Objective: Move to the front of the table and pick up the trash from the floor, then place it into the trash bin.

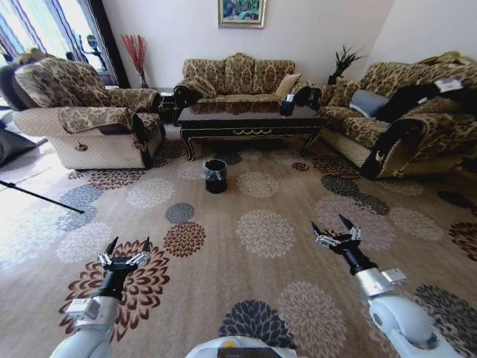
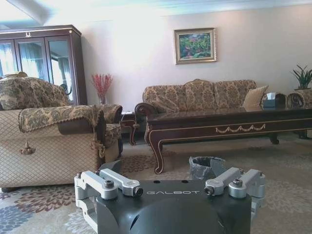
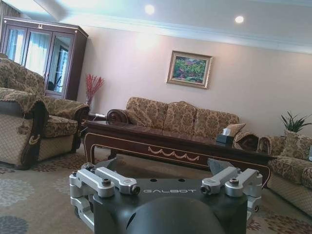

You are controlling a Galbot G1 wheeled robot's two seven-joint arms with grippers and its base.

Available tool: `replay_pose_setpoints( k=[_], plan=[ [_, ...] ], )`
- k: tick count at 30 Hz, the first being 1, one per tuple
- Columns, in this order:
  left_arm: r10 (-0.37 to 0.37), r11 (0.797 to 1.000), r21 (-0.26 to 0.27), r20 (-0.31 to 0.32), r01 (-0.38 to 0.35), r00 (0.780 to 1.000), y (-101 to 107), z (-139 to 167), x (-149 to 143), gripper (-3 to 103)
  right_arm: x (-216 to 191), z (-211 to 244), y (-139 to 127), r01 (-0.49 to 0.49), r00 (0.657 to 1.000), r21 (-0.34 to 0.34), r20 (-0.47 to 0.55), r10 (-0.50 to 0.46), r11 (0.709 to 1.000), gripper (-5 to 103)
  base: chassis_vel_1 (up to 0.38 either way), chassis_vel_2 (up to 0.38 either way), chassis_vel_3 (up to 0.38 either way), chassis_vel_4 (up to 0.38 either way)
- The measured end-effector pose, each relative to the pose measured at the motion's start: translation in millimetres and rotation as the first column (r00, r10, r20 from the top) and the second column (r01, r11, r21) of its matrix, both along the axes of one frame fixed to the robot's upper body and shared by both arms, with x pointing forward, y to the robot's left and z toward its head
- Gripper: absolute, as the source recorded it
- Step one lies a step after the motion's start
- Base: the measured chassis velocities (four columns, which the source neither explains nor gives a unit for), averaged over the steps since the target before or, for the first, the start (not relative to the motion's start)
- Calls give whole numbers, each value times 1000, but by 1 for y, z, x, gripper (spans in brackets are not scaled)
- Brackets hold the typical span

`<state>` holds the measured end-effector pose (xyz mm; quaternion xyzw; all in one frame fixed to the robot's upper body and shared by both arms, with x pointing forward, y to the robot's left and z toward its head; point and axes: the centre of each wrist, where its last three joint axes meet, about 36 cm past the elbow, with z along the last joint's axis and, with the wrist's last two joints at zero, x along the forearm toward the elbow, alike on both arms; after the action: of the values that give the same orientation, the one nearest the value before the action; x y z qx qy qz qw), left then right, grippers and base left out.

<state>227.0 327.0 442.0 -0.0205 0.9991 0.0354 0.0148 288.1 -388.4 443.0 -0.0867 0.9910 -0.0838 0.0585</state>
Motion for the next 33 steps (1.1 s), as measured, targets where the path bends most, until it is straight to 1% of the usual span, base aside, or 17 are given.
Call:
replay_pose_setpoints(
  k=[33],
  plan=[
    [0,1000,0,0,0,1000,0,0,0,100,0,0,0,0,1000,0,0,0,1000,100,0,0,0,0]
  ],
)
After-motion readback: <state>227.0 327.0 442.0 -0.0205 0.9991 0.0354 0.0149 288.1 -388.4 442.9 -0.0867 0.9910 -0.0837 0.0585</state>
